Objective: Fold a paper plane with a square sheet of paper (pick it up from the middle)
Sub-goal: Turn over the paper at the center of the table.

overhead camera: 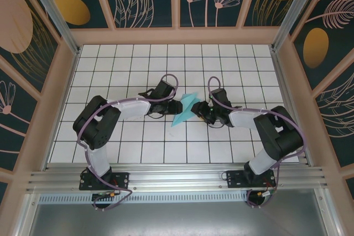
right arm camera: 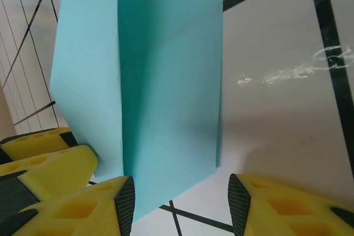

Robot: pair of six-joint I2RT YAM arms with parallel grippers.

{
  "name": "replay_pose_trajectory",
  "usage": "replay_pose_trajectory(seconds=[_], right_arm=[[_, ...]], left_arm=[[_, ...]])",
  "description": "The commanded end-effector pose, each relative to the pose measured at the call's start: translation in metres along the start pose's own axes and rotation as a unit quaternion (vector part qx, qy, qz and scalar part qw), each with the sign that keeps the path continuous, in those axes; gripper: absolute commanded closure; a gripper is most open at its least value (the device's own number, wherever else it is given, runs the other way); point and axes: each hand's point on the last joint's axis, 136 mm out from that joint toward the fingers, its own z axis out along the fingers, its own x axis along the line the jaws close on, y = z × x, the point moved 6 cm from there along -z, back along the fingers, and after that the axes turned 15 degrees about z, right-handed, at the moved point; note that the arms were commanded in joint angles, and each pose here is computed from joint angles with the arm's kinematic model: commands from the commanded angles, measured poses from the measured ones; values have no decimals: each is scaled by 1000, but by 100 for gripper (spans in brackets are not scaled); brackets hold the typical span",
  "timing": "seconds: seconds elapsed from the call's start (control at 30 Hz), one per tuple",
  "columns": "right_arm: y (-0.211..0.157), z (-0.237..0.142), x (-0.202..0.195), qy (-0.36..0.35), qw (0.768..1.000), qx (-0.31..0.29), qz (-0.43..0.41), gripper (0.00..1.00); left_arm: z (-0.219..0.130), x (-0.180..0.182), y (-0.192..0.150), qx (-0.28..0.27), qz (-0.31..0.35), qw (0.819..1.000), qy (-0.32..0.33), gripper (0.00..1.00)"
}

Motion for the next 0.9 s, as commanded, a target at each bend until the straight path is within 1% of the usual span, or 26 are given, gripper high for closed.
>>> replay_pose_trajectory(seconds=[0.0,0.43,0.53,0.67,0.87], right_arm=[[1,3,14,29,1000,9,-3,48],[2,16,14,34,999,26,4,49],[3,13,18,51,999,16,8,49],[3,11,26,75,997,24,2,48],[4,17,28,77,997,30,0,48]], left_arm=[[5,0,0,14,10,1000,7,55],[17,2,-8,41,6,999,7,61],[18,4,-11,45,8,999,11,63],[18,5,-13,47,6,999,12,65],[17,4,-13,45,3,999,7,68]])
